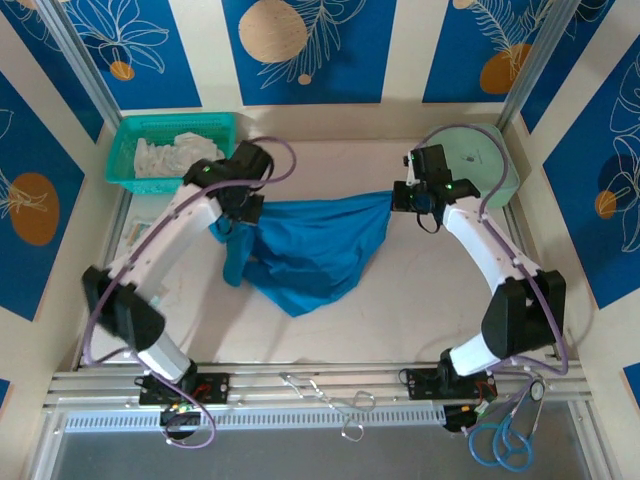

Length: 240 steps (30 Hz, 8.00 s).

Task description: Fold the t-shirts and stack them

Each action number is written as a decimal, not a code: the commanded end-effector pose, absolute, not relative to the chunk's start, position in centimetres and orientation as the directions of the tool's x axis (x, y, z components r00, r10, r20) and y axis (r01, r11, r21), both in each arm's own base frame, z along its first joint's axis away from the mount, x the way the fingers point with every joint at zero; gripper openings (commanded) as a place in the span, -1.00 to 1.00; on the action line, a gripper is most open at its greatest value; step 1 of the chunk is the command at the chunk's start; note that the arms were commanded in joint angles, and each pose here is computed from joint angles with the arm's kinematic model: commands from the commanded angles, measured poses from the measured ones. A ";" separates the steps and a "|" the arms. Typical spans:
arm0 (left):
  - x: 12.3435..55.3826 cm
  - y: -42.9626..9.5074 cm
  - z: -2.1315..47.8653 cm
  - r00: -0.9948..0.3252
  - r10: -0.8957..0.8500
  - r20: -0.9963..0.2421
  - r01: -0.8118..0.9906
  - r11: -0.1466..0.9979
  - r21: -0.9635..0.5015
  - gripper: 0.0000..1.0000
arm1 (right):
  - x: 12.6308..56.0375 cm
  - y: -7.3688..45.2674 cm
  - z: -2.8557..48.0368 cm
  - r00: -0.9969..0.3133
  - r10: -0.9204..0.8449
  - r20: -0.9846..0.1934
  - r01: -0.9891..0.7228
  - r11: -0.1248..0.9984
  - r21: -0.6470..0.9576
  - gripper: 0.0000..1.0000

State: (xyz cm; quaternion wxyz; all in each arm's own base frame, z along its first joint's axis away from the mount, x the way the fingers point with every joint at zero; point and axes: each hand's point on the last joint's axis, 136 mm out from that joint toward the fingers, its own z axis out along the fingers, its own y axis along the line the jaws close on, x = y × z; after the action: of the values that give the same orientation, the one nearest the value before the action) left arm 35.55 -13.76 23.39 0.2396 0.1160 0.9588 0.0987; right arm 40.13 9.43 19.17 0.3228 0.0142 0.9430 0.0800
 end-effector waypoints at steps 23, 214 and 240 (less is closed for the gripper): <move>44.0 -20.2 24.1 -0.750 0.458 -0.477 0.286 0.875 0.391 0.99 | 40.6 10.3 13.7 -0.867 0.291 -0.405 0.218 0.952 0.216 0.14; 22.9 -6.9 22.1 -0.901 0.023 -0.434 0.006 0.999 0.039 0.72 | 29.7 31.8 15.0 -0.856 -0.496 -0.144 -0.516 0.814 0.265 -1.00; 23.7 -24.3 14.8 -0.931 0.213 -0.296 0.293 0.921 -0.258 0.59 | 42.9 25.2 9.4 -0.980 -0.197 0.001 -0.183 0.911 0.369 -0.20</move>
State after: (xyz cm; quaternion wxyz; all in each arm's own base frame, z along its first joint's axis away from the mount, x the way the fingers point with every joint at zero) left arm 23.50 -19.73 14.91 0.1340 0.1300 0.9785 -0.0881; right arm 44.19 25.63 6.95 -0.0211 -0.0938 0.9764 0.1935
